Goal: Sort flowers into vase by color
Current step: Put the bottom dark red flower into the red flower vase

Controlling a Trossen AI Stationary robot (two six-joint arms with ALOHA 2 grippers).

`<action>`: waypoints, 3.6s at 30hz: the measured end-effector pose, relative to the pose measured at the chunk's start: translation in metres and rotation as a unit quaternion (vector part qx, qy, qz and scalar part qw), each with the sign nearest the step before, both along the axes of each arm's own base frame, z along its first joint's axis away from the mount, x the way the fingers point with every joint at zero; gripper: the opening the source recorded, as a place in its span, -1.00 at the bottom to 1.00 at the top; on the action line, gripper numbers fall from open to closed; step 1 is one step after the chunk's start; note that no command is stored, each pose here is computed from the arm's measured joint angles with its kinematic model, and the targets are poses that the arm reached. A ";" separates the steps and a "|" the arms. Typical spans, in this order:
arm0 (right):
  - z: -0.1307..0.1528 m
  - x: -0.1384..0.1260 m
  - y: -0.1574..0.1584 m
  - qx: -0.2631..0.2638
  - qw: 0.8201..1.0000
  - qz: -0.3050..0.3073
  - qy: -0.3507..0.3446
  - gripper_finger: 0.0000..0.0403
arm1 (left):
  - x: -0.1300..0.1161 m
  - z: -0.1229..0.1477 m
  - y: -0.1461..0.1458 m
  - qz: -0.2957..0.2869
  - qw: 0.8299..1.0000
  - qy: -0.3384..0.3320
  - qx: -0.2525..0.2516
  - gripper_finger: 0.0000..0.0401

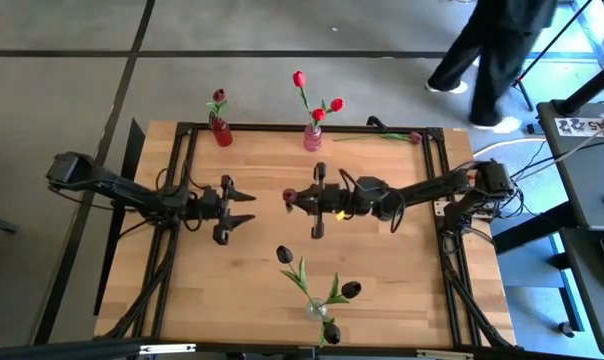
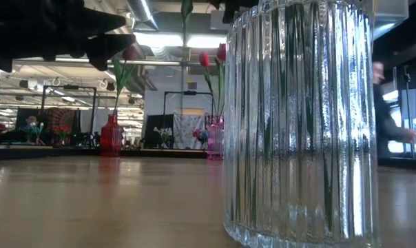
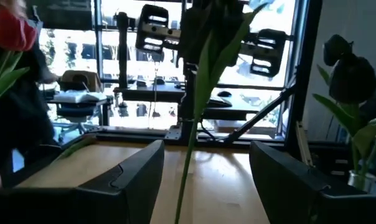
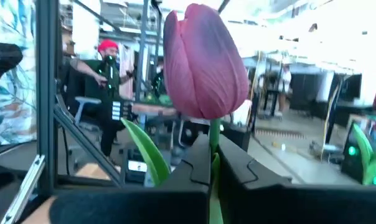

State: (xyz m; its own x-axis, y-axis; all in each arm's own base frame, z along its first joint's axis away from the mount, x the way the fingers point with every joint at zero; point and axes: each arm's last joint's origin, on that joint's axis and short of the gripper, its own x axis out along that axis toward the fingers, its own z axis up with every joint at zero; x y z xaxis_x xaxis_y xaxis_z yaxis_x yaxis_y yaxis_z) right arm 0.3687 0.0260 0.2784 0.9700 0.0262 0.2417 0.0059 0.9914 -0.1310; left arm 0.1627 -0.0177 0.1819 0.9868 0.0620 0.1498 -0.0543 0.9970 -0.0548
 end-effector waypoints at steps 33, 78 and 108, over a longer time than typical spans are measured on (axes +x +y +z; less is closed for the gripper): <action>-0.009 0.020 0.008 -0.035 0.999 -0.009 -0.028 -0.98 | 0.070 -0.007 -0.004 0.008 0.997 -0.011 0.077 0.15; 0.023 -0.030 0.099 -0.082 0.986 -0.123 0.070 0.42 | -0.033 0.114 0.078 0.628 0.771 -0.077 0.073 -0.98; 0.023 -0.031 0.101 -0.084 0.986 -0.128 0.071 0.43 | -0.052 0.089 0.162 0.697 0.704 -0.127 0.052 -0.97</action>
